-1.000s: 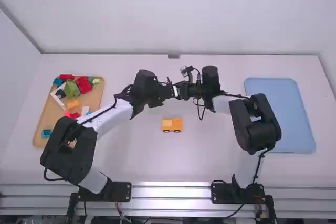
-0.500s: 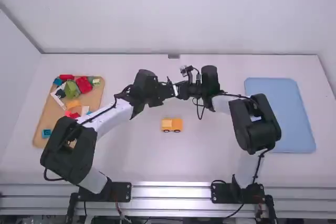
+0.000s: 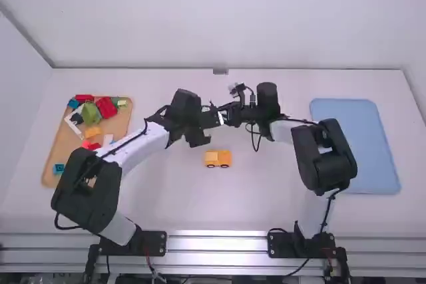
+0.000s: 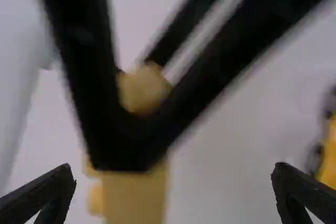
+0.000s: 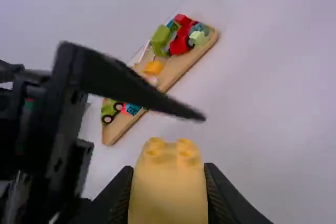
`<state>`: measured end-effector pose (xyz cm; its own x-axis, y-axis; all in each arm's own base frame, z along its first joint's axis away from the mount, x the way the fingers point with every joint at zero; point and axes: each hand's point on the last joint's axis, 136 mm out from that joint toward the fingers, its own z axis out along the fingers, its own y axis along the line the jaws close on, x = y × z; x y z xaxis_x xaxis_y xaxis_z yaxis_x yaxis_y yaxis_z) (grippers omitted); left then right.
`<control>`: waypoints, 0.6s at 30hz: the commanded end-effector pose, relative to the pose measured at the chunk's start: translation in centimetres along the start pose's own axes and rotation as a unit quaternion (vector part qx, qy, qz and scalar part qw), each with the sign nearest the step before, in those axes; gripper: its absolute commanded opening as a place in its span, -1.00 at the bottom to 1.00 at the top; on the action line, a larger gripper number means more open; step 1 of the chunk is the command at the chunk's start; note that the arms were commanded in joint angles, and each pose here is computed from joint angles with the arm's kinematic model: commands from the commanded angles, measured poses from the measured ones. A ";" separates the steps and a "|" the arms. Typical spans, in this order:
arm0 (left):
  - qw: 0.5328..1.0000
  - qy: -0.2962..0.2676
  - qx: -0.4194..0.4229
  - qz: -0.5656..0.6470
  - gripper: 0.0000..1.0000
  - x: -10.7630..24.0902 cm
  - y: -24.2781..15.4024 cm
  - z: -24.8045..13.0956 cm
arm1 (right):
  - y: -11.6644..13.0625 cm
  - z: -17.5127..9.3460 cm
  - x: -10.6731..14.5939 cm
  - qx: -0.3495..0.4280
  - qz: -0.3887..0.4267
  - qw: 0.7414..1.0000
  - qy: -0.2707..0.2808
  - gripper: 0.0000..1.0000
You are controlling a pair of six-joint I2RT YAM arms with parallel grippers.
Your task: Assemble lego blocks to make yellow taxi
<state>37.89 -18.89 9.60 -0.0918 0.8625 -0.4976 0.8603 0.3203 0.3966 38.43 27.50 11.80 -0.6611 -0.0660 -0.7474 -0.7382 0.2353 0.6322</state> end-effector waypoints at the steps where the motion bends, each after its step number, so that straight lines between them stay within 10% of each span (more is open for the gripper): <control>1: 0.998 -0.067 0.020 -0.009 0.98 -3.8 1.7 -2.6 | 0.1 -0.5 -0.4 -0.017 -0.049 0.999 -0.002 -0.46; 18: 0.962 -0.175 0.194 -0.086 0.98 -5.2 1.2 -7.1 | 2.8 -2.2 0.1 -0.116 -0.206 0.972 -0.005 -0.46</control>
<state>36.36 -19.14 18.17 -0.1292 0.6502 -0.7487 0.9627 0.2634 0.0626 36.88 25.45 13.36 -0.3901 -0.1022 -0.9151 -0.9207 0.0499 0.3870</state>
